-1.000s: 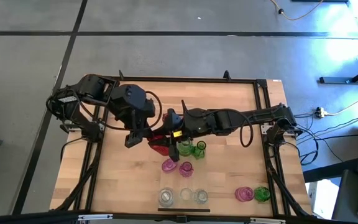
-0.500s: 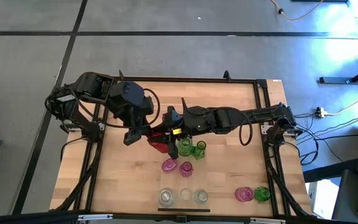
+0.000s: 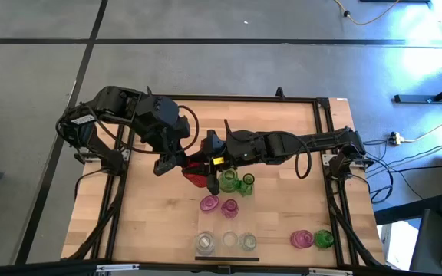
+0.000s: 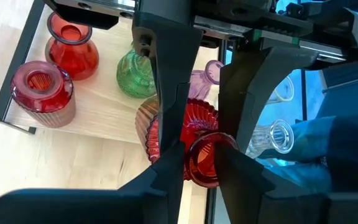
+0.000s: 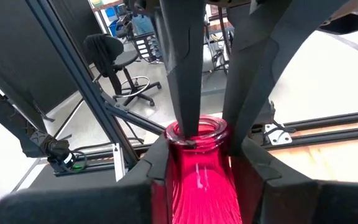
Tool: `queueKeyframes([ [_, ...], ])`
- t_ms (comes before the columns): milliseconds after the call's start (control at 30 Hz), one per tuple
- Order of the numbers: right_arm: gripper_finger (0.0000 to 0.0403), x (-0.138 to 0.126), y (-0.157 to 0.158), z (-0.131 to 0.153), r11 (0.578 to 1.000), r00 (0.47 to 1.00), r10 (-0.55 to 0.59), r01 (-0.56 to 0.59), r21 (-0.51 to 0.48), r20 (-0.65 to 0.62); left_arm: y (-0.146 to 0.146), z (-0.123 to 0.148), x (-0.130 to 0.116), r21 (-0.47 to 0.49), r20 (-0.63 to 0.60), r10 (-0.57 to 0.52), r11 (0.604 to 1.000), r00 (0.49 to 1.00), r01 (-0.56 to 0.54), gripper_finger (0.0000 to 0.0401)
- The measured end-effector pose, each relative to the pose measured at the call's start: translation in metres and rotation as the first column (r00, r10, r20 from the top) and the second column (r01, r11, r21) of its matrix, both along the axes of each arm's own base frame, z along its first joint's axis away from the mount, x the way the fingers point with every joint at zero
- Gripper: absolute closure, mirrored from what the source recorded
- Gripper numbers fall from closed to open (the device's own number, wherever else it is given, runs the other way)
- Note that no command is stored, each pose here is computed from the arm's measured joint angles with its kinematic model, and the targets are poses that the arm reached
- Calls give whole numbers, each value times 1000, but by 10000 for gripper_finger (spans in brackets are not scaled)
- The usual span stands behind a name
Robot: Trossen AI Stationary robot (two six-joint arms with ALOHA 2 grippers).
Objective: Sort vases onto shelf
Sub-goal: Put the red vase on the shelf aligned with the other red vases
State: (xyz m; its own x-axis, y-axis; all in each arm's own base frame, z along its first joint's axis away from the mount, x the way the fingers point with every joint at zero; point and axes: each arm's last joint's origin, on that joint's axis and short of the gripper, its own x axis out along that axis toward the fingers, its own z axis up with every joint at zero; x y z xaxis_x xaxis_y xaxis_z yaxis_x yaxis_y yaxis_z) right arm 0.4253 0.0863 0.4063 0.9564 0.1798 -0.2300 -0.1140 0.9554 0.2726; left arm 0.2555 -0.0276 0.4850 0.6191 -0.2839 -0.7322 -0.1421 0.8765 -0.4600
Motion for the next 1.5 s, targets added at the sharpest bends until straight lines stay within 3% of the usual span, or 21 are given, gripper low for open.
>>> queueKeyframes([
  [300,317,0,-1,3,1000,1000,-14,13,6,17,-1,12,-9,41,43,49,998,998,-50,309],
  [633,318,0,0,3,1000,1000,-13,13,21,20,0,19,-13,-1,70,48,999,996,-48,309],
  [1067,318,0,0,3,999,1000,-16,15,31,19,-1,19,-14,-20,59,41,999,997,-40,310],
  [1233,319,0,1,1,999,1000,-2,1,40,11,-7,14,-10,17,34,28,999,999,-28,310],
  [1367,320,1,2,-2,999,1000,10,-10,42,-9,-13,9,-4,53,10,-10,999,1000,9,329],
  [1500,320,0,2,-2,999,1000,12,-12,42,-10,-16,5,0,72,-2,-37,997,999,37,374],
])
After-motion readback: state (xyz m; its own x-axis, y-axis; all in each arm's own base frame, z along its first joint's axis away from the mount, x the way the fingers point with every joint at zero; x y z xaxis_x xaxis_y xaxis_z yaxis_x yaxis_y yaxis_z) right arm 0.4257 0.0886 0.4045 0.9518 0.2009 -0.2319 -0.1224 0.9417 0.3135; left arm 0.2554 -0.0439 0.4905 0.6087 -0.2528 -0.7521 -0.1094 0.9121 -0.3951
